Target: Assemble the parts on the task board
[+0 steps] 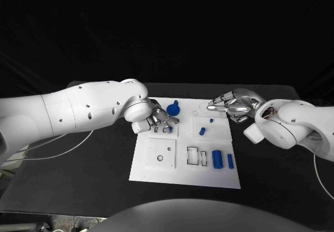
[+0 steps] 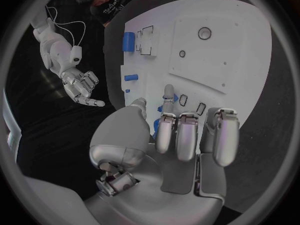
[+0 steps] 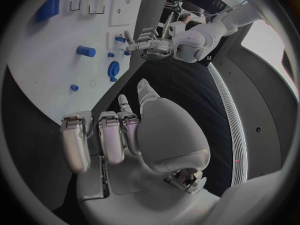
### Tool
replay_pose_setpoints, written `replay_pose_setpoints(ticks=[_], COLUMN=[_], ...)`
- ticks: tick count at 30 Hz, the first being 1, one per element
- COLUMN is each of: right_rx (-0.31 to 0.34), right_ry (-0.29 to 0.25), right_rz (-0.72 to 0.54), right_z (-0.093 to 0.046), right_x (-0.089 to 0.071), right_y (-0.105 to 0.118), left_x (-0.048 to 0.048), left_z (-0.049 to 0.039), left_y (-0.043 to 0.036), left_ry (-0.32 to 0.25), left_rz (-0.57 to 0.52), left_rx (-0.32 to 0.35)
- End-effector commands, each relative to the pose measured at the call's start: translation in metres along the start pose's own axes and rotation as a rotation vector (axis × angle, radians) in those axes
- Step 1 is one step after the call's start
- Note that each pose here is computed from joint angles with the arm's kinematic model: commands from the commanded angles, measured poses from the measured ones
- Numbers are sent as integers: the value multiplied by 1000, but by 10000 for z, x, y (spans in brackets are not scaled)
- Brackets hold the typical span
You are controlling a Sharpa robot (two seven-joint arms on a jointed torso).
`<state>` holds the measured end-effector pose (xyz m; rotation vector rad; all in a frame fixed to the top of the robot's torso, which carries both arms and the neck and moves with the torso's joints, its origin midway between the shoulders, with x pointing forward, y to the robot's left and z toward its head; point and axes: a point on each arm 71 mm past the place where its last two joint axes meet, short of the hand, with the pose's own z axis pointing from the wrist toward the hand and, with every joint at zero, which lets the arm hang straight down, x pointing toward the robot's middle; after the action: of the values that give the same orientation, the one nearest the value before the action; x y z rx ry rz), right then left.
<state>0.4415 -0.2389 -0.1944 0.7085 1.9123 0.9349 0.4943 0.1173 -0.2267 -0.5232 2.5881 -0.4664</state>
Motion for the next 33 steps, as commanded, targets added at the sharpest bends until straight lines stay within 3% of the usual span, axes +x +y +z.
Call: replay_pose_setpoints(ticks=[1,8,21,33], right_rx=[2,3,10,10], right_ry=[24,30,24,32], right_rz=[-3,-4,-3,-3], right_z=[0,3,4,5], right_x=[29,40,31,54], right_y=[1,5,-14,-8], left_x=[-3,-32,-63,-37], left_z=[7,24,-3,66], left_y=[64,82,190,158], left_ry=[-3,-7,8,12], left_rz=[-30,-35,-65,-54], left_rx=[-111,-126,-131,-138])
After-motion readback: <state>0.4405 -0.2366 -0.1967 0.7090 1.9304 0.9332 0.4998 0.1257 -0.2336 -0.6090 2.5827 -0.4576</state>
